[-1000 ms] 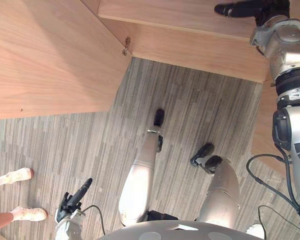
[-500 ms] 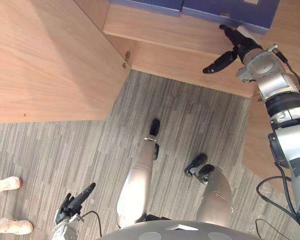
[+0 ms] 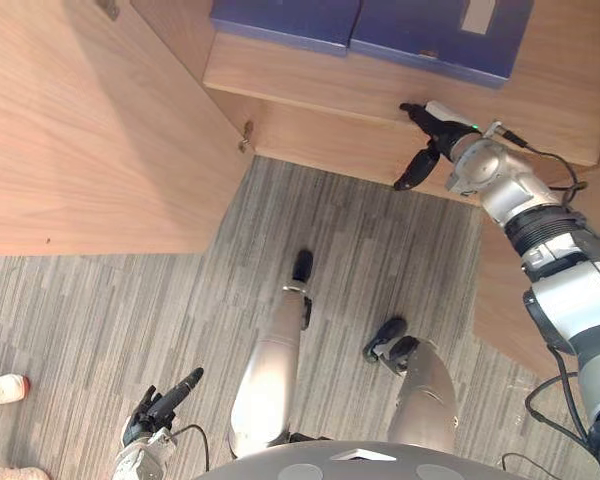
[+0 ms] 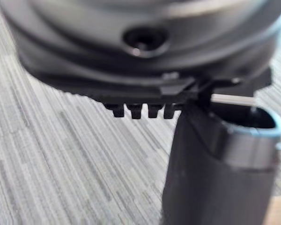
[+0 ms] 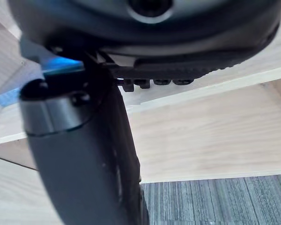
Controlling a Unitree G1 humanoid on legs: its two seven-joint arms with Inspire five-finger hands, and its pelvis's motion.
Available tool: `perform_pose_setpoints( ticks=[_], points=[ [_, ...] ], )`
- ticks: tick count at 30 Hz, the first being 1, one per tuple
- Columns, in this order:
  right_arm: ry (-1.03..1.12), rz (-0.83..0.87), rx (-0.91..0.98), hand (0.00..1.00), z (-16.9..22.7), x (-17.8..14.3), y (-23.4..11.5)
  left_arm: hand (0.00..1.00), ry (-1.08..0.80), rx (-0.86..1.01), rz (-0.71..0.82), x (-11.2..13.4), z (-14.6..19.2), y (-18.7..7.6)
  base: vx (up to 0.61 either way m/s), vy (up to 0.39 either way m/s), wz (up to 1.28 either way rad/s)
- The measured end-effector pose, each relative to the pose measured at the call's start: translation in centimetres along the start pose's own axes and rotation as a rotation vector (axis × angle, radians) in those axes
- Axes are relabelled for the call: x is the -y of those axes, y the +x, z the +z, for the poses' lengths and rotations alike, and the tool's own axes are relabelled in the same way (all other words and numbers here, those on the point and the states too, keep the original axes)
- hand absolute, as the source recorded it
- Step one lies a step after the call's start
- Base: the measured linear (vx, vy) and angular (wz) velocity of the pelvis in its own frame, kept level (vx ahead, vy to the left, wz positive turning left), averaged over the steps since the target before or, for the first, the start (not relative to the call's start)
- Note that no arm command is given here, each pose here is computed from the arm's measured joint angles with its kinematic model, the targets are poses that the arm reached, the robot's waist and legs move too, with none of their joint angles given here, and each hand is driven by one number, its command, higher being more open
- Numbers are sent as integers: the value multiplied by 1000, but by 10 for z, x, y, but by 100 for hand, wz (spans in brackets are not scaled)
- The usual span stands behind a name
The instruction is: Walk over to the cabinet, pick up the folder, carry it to the office cabinet, place the folder inside the office cabinet, then close the office cabinet door
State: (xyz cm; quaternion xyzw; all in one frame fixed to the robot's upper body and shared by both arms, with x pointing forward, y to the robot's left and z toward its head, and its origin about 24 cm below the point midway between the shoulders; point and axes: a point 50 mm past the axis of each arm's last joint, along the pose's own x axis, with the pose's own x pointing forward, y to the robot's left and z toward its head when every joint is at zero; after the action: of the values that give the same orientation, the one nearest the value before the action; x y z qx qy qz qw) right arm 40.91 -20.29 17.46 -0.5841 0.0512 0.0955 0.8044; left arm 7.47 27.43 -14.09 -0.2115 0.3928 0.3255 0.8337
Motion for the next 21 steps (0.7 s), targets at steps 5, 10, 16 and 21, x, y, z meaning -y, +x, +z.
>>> perform_pose_setpoints(
  ticks=[5, 10, 16, 21],
  points=[
    [-37, 82, 17, 100, 8, -28, 4, 100, -13, -12, -13, 7, -6, 0, 50, -33, -7],
    [-41, 290, -4, 100, 6, -71, 3, 100, 6, -26, -43, 15, -11, -1, 69, -41, -1],
    [37, 735, -102, 100, -17, -206, -36, 100, -2, -48, -93, 35, -24, -3, 89, -26, 2],
    [174, 769, -137, 100, -26, -235, -54, 100, 13, -102, -143, 52, -41, -8, 40, 5, -11]
  ],
)
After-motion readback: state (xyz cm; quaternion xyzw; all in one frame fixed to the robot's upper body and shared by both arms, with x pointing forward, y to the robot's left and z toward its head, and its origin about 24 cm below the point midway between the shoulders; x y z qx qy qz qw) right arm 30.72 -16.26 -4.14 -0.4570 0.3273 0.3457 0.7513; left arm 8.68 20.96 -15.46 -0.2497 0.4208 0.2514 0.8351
